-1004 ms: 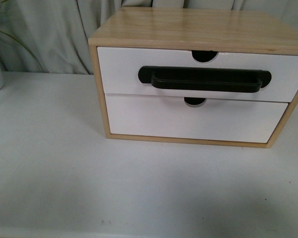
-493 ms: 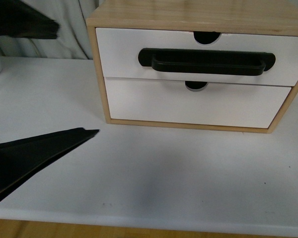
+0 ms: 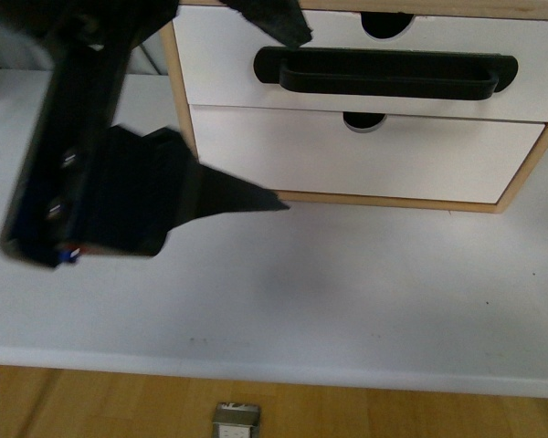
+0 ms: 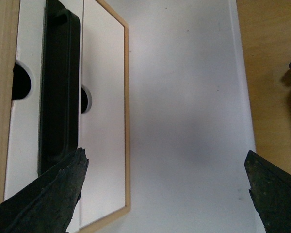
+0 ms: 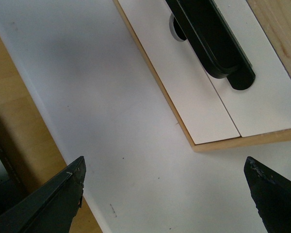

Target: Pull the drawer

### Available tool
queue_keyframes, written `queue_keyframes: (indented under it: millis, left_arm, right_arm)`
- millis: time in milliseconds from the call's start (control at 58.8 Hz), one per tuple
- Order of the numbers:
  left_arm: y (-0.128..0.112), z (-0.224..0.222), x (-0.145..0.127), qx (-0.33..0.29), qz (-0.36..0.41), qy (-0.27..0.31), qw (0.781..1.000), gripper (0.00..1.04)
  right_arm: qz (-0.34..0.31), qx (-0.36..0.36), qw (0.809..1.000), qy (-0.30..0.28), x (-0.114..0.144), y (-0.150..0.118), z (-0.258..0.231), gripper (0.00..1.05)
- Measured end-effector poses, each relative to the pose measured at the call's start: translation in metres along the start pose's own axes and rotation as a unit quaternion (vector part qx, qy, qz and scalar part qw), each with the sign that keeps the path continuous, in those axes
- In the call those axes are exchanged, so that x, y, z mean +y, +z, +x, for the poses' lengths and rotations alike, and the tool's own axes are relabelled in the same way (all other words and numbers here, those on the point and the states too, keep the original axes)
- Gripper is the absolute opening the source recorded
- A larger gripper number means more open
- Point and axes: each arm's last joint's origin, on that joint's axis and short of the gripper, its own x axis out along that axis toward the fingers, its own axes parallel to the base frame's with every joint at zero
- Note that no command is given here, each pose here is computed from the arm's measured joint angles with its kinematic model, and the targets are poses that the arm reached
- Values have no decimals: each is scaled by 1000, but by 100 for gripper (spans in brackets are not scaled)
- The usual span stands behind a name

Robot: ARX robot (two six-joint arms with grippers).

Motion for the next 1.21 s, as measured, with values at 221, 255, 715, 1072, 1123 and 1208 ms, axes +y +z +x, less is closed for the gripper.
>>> queue_keyframes:
  millis: [221,255,715,1072,1123,1208]
  left_arm:
    - [5,29,24,-1,8,-8,1000,98]
    - [5,33,26,1,9,-8,1000,98]
    - [-9,67,47,44,16,-5,999,98]
    - [-29,76,53,76,19,-5,997,98]
    - [-30,77,53,78,21,-5,997,98]
    - [-33,77,53,83,24,-6,996,98]
  right_arm:
    - [-26,7,999,22,-13,5,15,96]
    - [-31,8,999,24,-14,6,18,96]
    - [-104,-6,993,59,-19,39,58,96]
    - [-117,1,991,63,-25,45,78,96]
    - [-116,1,991,65,-25,44,81,96]
    - [-114,3,991,68,-27,43,85,96]
